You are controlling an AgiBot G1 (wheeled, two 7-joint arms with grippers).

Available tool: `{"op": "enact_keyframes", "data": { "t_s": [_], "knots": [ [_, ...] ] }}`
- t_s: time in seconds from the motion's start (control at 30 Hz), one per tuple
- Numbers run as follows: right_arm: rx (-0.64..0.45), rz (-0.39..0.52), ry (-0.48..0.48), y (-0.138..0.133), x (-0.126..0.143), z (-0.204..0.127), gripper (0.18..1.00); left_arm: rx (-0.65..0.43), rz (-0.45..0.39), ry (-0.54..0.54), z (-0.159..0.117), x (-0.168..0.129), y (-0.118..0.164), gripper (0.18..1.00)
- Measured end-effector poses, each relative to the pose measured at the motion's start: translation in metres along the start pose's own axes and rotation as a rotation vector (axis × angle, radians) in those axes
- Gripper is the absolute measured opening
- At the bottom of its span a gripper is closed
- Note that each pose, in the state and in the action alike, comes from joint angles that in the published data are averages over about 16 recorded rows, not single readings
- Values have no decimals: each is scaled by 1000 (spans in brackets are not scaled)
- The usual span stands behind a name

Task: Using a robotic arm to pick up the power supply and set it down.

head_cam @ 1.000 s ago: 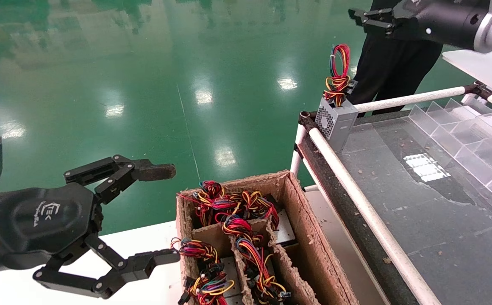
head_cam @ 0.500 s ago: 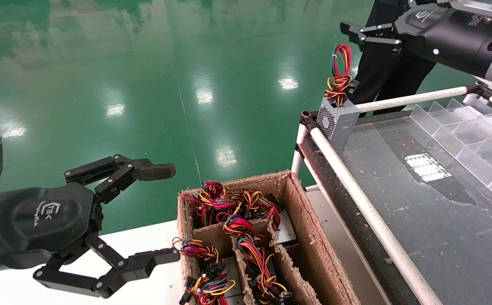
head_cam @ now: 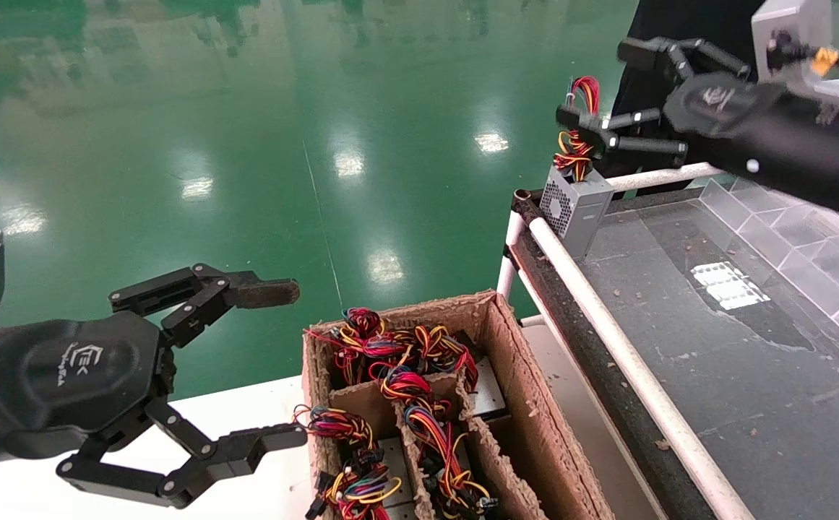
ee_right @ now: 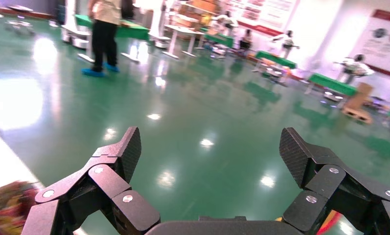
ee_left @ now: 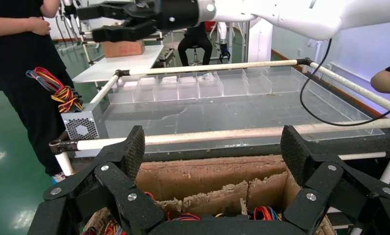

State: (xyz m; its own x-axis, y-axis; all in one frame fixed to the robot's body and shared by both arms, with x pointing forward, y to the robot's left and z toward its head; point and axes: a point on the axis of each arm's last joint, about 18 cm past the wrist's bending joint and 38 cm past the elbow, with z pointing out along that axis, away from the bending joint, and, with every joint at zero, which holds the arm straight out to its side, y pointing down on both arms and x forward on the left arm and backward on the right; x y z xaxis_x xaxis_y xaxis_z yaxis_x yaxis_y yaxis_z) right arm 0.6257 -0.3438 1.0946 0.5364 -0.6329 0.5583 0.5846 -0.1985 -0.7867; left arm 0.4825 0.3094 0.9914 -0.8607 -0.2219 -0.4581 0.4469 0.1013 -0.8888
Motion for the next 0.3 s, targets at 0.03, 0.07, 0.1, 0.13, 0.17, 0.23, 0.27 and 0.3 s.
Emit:
{"op": "enact_keyframes", "data": {
  "t_s": [0.03,0.07,0.1,0.13,0.17,0.23,0.27,0.3],
  "knots": [
    [5,5,-15,0,-5,-3,997,0,0,0,0,0,0,1001],
    [9,11,-29,0,-9,-5,998,0,0,0,0,0,0,1001],
    [11,14,-37,0,-12,-7,999,0,0,0,0,0,0,1001],
    [13,16,-45,0,-14,-8,1000,0,0,0,0,0,0,1001],
    [15,19,-52,0,-16,-9,1001,0,0,0,0,0,0,1001],
    [19,24,-68,0,-21,-12,1001,0,0,0,0,0,0,1001],
    [21,27,-76,0,-24,-13,1001,0,0,0,0,0,0,1001],
    [22,30,-84,-1,-26,-15,1001,0,0,0,0,0,0,1001]
  ]
}}
